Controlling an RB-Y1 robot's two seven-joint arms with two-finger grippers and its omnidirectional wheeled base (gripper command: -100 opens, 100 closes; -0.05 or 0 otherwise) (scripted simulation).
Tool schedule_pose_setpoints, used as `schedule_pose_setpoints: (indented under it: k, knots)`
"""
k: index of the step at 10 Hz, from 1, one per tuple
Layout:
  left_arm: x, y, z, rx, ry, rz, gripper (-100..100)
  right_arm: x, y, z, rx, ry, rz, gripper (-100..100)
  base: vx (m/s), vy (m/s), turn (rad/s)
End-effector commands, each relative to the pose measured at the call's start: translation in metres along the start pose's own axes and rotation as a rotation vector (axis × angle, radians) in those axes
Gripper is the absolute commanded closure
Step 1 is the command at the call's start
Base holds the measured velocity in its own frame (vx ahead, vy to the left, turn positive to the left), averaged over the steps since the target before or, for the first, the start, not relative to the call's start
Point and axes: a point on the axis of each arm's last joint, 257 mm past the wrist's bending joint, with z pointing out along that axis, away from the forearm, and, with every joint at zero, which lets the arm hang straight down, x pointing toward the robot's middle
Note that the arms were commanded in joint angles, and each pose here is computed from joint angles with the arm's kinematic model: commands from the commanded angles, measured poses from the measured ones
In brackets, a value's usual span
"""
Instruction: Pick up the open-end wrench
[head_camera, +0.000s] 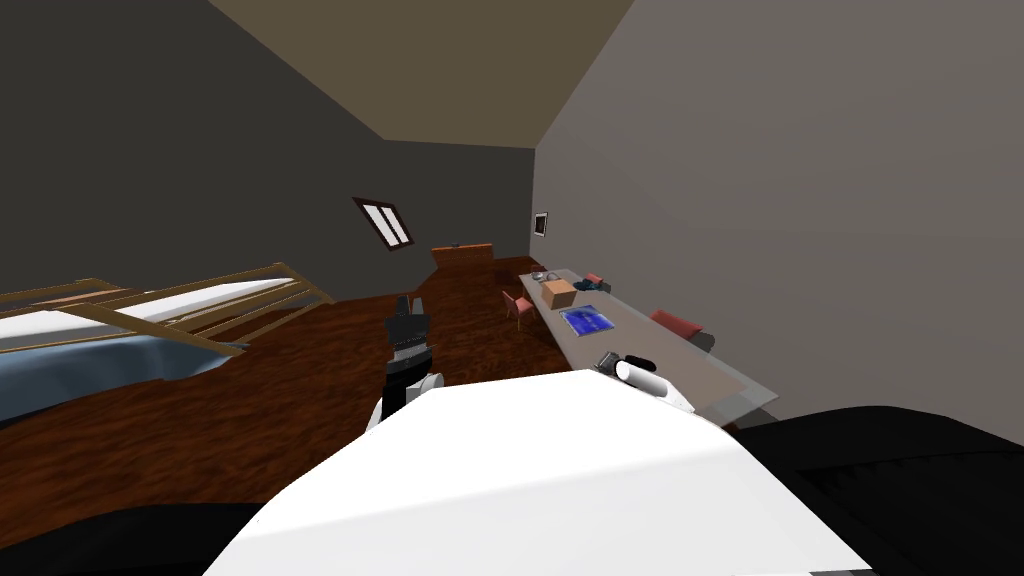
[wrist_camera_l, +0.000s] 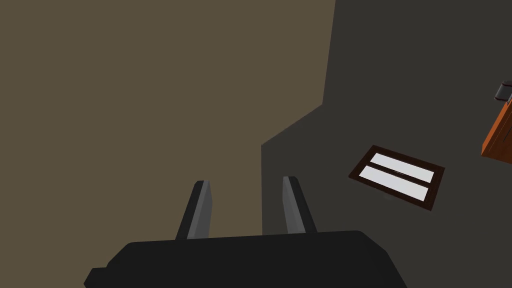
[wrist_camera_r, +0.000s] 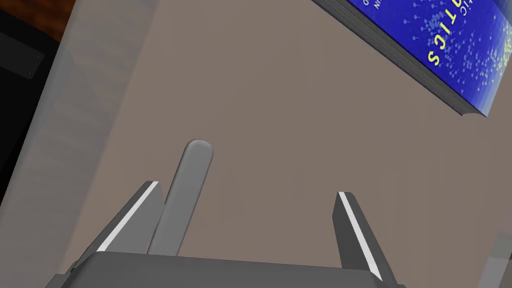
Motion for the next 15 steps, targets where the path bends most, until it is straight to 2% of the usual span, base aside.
schedule_pose_setpoints:
  k: [1,2,3,4,5,6,7,8,9,11,12,15]
  knots:
    - [0.000,0.000,0.000,0.000,0.000,0.000,0,-0.014,-0.014,0.002,0.051,-0.037,0.025,-100,0.071,0.000,-0.012]
    - [0.000,0.000,0.000,0.000,0.000,0.000,0,-0.032,-0.024,0.002,0.093,-0.074,0.064,-100,0.093,0.008,-0.016]
    - [0.000,0.000,0.000,0.000,0.000,0.000,0,-0.037,-0.030,0.003,0.111,-0.087,0.068,-100,0.081,0.004,-0.021]
    - [0.000,0.000,0.000,0.000,0.000,0.000,0,-0.057,-0.043,0.002,0.157,-0.130,0.110,-100,0.083,0.003,-0.035]
    - [0.000,0.000,0.000,0.000,0.000,0.000,0,-0.058,-0.046,0.001,0.167,-0.134,0.111,-100,0.078,0.003,-0.015]
    - [0.000,0.000,0.000,0.000,0.000,0.000,0,-0.076,-0.058,-0.001,0.206,-0.173,0.151,-100,0.101,-0.008,-0.023]
    - [0.000,0.000,0.000,0.000,0.000,0.000,0,-0.078,-0.061,-0.002,0.220,-0.179,0.152,-100,0.078,-0.018,-0.018]
    - [0.000,0.000,0.000,0.000,0.000,0.000,0,-0.093,-0.074,-0.006,0.264,-0.217,0.190,-100,0.072,-0.026,-0.028]
    - [0.000,0.000,0.000,0.000,0.000,0.000,0,-0.095,-0.076,-0.006,0.269,-0.221,0.192,-100,0.073,-0.020,-0.013]
    - [0.000,0.000,0.000,0.000,0.000,0.000,0,-0.121,-0.100,-0.016,0.346,-0.288,0.261,-100,0.106,-0.007,-0.036]
    - [0.000,0.000,0.000,0.000,0.000,0.000,0,-0.123,-0.103,-0.017,0.355,-0.294,0.264,-100,0.084,-0.008,-0.016]
    - [0.000,0.000,0.000,0.000,0.000,0.000,0,-0.153,-0.136,-0.033,0.452,-0.379,0.348,-100,0.097,-0.044,-0.032]
